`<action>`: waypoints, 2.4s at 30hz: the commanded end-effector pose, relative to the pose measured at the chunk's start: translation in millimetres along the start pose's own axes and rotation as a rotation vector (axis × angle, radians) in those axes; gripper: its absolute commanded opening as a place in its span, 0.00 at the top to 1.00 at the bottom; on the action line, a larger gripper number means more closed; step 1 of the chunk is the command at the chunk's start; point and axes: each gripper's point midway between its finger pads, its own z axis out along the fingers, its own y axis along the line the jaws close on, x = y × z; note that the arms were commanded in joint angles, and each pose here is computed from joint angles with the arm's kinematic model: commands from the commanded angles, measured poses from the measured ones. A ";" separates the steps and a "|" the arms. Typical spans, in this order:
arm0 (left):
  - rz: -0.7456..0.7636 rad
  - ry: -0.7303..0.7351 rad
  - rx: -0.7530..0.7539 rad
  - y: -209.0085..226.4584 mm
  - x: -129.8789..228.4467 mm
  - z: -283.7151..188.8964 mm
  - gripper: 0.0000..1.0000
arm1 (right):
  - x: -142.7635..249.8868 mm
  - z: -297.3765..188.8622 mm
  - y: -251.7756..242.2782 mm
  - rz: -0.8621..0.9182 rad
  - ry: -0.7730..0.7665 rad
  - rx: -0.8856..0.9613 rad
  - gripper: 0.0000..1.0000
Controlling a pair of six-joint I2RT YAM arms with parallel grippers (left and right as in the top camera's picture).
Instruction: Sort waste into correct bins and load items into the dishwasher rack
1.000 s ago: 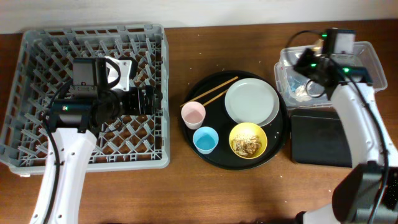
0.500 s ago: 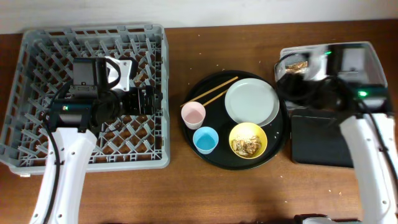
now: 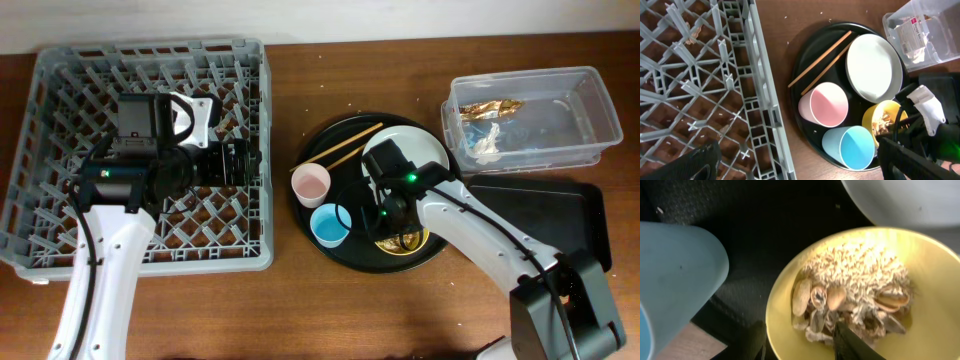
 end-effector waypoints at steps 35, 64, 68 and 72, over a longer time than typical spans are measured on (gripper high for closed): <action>0.275 -0.112 1.175 -162.5 -13.8 -117.7 0.02 | -77.4 -271.9 135.7 -0.558 -0.649 -1.071 0.96; -0.689 0.083 -0.800 206.6 72.3 -74.2 0.33 | -67.3 -172.9 40.5 -0.132 -0.387 -0.479 0.35; -0.712 0.232 -0.846 236.7 93.0 -36.7 0.27 | -64.6 -170.8 40.0 -0.129 -0.374 -0.469 0.35; -0.768 0.270 -0.787 249.4 101.8 -15.2 0.13 | -64.0 -170.2 39.7 -0.128 -0.371 -0.467 0.35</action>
